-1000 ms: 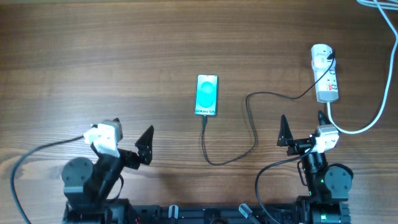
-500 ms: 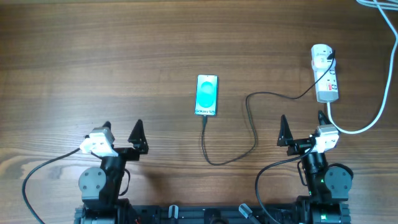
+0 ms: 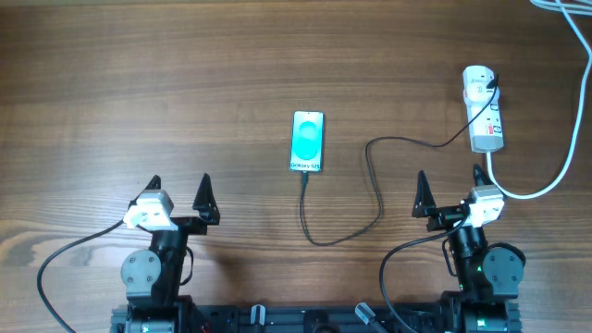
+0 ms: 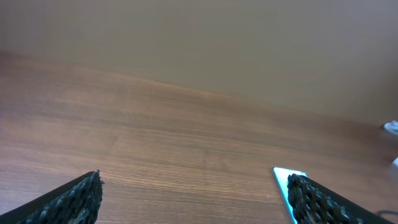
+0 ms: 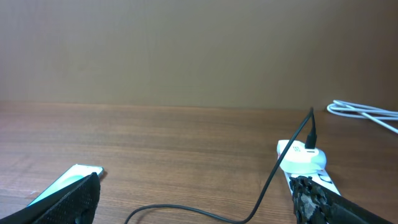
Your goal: Plug charger to phone and switch on socket
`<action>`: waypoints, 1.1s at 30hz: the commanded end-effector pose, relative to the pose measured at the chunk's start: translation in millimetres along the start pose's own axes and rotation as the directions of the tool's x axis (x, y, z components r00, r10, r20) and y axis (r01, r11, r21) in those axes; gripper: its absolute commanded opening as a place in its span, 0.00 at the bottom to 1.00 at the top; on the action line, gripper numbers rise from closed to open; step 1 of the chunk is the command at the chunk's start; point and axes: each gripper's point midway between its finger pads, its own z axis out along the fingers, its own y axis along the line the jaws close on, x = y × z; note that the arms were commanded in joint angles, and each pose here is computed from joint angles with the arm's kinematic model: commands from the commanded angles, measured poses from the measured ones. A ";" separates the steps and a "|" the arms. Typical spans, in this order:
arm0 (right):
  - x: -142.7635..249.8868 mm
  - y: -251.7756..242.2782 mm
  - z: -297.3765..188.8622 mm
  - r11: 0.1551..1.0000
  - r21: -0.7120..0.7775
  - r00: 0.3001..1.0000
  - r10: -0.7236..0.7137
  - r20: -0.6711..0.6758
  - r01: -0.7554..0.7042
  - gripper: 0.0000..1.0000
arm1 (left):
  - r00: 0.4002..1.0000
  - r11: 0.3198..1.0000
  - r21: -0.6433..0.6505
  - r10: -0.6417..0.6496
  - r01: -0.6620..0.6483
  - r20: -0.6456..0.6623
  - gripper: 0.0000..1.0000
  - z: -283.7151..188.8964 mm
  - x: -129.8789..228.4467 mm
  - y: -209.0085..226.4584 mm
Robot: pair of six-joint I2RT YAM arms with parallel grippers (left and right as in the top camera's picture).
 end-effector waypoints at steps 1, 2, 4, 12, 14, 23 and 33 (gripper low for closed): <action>-2.5 0.0 -0.4 1.000 0.003 1.000 -0.014 0.012 0.014 1.00 | 0.991 0.990 -0.031 0.135 -0.135 0.001 1.00 0.0 1.8 6.5; -2.5 0.0 -0.4 1.000 0.003 1.000 -0.014 0.012 0.014 1.00 | 0.988 0.987 -0.050 0.153 -0.153 -0.001 1.00 -0.2 1.6 9.7; -2.5 0.0 -0.4 1.000 0.003 1.000 -0.014 0.012 0.014 1.00 | 0.986 0.984 -0.068 0.164 -0.164 -0.001 1.00 -0.3 1.1 12.9; -2.5 0.0 -0.4 1.000 0.003 1.000 -0.014 0.012 0.014 1.00 | 0.984 0.982 -0.067 0.179 -0.179 -0.002 1.00 -0.3 1.2 12.7; -2.5 0.0 -0.4 1.000 0.003 1.000 -0.014 0.012 0.014 1.00 | 0.983 0.981 -0.067 0.182 -0.182 -0.003 1.00 -0.3 1.3 12.8; -2.5 0.0 -0.4 1.000 0.003 1.000 -0.014 0.012 0.014 1.00 | 0.983 0.981 -0.064 0.181 -0.181 0.000 1.00 -0.3 0.7 12.1; -2.5 0.0 -0.4 1.000 0.003 1.000 -0.014 0.012 0.014 1.00 | 0.983 0.981 -0.064 0.181 -0.181 0.000 1.00 -0.3 0.7 12.1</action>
